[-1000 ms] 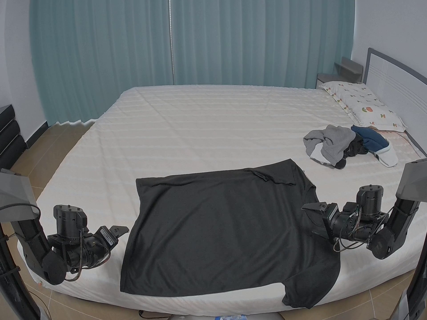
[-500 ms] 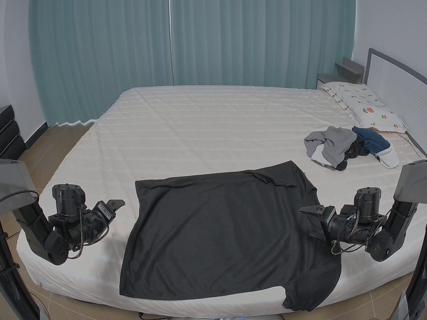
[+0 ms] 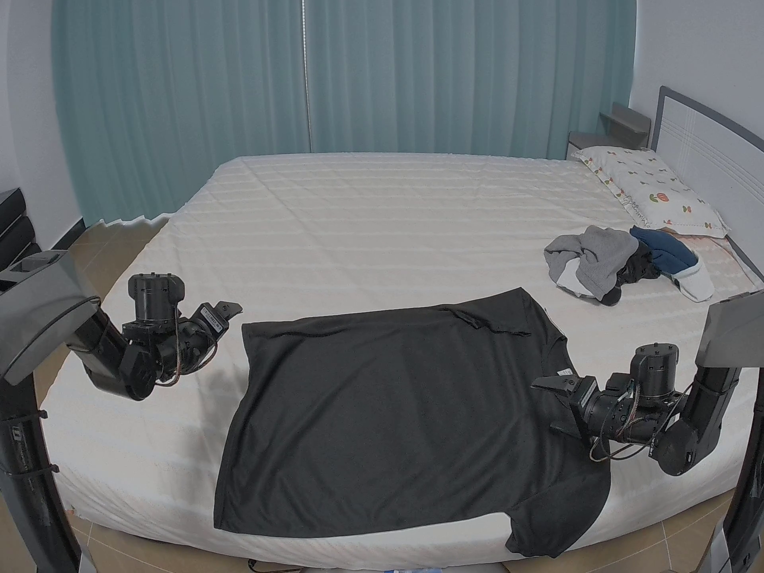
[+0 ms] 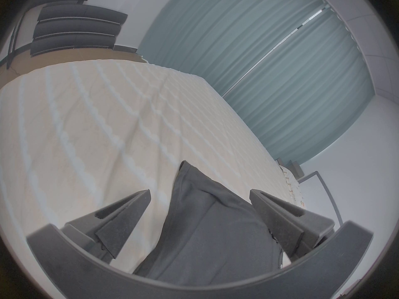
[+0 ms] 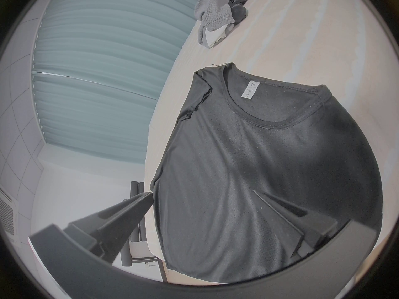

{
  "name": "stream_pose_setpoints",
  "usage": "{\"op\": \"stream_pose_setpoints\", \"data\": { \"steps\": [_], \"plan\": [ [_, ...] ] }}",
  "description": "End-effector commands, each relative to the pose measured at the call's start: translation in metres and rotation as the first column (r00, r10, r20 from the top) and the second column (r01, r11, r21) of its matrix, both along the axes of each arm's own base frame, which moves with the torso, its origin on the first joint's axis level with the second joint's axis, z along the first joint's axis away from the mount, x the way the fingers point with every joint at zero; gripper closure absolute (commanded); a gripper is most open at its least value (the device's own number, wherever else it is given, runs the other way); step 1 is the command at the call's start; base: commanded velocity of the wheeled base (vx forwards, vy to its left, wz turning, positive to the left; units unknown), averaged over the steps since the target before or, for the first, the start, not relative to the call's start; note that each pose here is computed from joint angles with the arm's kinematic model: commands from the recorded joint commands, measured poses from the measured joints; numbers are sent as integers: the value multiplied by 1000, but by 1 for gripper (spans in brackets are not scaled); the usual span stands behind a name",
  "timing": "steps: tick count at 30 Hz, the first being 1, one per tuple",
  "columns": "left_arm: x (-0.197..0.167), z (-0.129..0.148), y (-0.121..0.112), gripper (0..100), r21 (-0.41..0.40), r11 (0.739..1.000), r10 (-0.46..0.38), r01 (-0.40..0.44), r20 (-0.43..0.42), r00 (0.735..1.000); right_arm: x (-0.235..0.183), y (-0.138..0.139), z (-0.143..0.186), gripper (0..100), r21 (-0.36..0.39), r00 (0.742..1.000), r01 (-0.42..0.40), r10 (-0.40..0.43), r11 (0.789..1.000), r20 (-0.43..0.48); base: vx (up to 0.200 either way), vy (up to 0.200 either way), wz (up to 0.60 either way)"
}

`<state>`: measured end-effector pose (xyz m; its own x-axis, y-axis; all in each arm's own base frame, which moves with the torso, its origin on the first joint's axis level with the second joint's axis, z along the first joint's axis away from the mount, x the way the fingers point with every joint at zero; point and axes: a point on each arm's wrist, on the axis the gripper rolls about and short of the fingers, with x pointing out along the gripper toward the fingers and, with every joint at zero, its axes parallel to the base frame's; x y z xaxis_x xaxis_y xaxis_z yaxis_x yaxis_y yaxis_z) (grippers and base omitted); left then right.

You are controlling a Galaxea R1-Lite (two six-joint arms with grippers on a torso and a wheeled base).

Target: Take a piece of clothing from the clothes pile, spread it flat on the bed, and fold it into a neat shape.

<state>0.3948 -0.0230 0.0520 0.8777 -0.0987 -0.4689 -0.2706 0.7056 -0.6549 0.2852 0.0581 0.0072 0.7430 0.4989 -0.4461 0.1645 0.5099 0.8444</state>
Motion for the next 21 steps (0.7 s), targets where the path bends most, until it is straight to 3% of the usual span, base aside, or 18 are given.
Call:
{"op": "stream_pose_setpoints", "data": {
  "steps": [1, 6, 21],
  "plan": [
    [38, -28, -4, 0, 25, 1000, -12, 13, -50, 999, -4, 0, -17, 0, -4, 1000, -8, 8, 1000, -18, 0, 0, 0],
    [65, -51, -5, 0, -24, 999, 29, -30, -52, 998, -7, 5, -19, 0, -2, 1000, -25, 25, 1000, -7, 0, 0, 0],
    [82, -67, -14, 0, -10, 997, 74, -74, -28, 997, -5, 5, -20, 0, 1, 1000, -27, 27, 1000, -8, 0, 0, 0]
  ]
}}
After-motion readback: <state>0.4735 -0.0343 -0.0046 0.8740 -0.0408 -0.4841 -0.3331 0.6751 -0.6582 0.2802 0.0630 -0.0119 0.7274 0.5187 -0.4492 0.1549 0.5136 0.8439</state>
